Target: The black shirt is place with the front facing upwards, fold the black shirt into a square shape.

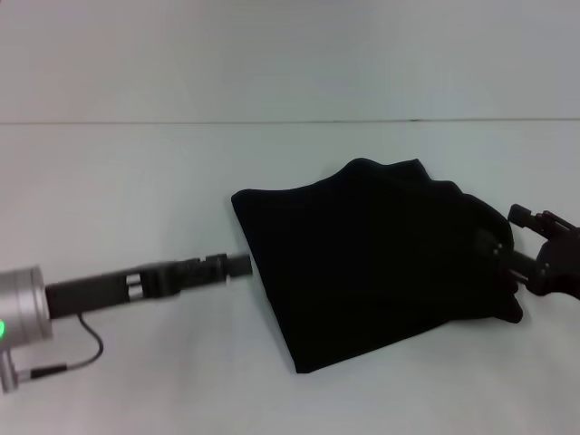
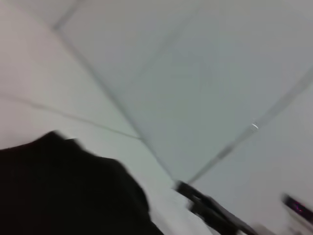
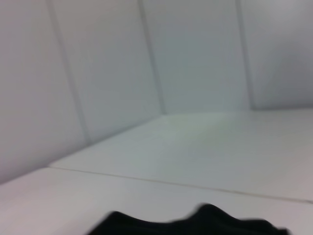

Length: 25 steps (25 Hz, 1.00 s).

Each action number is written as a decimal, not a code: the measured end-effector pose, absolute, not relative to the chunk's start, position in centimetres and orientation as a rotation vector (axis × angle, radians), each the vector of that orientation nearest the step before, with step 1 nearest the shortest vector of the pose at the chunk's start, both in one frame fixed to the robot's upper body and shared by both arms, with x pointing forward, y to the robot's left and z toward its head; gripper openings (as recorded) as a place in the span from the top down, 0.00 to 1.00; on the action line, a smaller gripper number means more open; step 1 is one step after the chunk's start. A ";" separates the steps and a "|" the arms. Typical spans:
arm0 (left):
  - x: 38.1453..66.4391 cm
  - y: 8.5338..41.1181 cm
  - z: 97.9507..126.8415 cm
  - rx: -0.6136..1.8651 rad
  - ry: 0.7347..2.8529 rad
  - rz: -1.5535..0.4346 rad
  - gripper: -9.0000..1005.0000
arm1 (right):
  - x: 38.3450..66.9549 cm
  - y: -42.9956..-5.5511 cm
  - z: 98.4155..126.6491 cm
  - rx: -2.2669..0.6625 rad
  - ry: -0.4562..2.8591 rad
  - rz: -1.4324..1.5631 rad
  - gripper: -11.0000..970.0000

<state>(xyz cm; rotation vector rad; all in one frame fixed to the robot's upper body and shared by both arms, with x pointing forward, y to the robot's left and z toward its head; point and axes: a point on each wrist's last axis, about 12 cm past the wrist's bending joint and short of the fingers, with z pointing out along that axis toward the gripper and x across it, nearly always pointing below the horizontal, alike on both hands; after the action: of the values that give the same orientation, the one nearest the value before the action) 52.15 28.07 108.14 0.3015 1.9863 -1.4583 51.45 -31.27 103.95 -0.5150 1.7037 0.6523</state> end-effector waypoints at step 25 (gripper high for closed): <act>60.5 22.7 106.7 -0.374 2.465 -1.219 0.10 | 47.9 -30.8 102.2 -0.749 1.704 0.670 0.18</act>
<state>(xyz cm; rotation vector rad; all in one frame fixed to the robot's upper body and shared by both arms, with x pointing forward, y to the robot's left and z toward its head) 60.51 22.75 106.67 -0.3737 2.4649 -1.2192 47.92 -30.76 102.22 -0.7487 1.7039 0.6702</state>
